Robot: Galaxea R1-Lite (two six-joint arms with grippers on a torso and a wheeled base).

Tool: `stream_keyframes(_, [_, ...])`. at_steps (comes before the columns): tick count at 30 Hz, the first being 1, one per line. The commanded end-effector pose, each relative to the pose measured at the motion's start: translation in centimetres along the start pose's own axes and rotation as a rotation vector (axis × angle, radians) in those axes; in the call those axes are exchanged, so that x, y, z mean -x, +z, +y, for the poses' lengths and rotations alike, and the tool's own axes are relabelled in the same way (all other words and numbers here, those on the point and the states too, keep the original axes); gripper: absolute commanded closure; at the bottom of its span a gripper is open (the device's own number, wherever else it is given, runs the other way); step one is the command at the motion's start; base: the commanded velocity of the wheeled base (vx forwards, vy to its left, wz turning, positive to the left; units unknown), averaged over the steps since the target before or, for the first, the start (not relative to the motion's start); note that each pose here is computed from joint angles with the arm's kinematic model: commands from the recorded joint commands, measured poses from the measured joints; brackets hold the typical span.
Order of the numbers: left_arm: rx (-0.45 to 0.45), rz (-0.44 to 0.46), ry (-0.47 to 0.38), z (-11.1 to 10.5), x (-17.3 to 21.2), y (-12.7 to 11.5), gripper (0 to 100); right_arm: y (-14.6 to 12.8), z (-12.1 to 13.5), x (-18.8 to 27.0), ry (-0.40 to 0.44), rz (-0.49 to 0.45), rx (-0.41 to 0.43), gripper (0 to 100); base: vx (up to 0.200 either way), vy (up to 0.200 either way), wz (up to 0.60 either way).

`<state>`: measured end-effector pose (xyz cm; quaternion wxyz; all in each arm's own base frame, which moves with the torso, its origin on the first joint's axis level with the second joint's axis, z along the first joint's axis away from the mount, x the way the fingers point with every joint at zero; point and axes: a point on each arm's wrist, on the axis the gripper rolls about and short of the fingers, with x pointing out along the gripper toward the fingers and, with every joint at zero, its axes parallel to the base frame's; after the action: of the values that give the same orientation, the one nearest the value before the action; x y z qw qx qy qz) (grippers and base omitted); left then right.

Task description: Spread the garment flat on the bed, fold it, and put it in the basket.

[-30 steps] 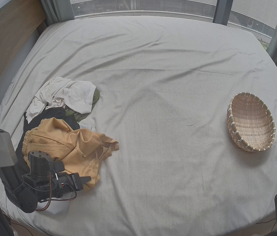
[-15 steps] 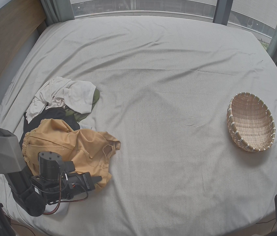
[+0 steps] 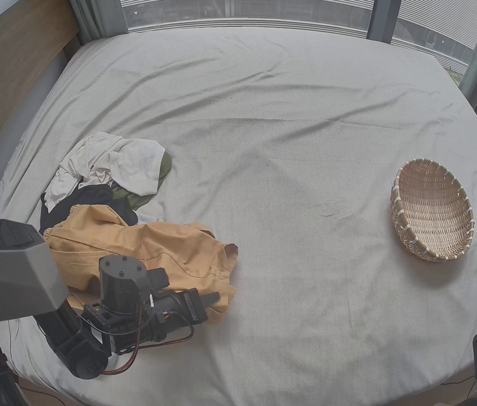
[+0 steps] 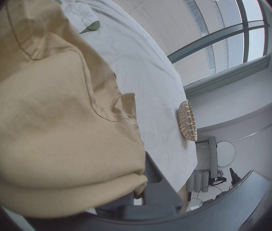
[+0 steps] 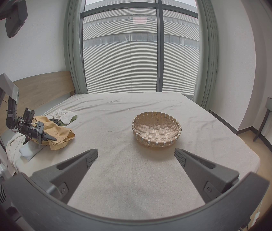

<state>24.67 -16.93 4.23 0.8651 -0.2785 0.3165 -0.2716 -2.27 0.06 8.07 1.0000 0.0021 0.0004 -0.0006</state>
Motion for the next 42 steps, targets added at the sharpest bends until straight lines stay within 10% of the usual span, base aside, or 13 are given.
stream_keyframes(1, [-0.017,0.016,-0.01,-0.6,-1.4,-1.0,100,-0.5,0.0,-0.1,0.0,0.018,-0.001,0,0.0,0.0,0.0])
stream_keyframes(42, [-0.108,0.048,-0.201,-7.1,-8.2,-5.1,100,-0.5,0.0,-0.1,-0.002,0.019,0.001,0,0.0,0.0,0.0])
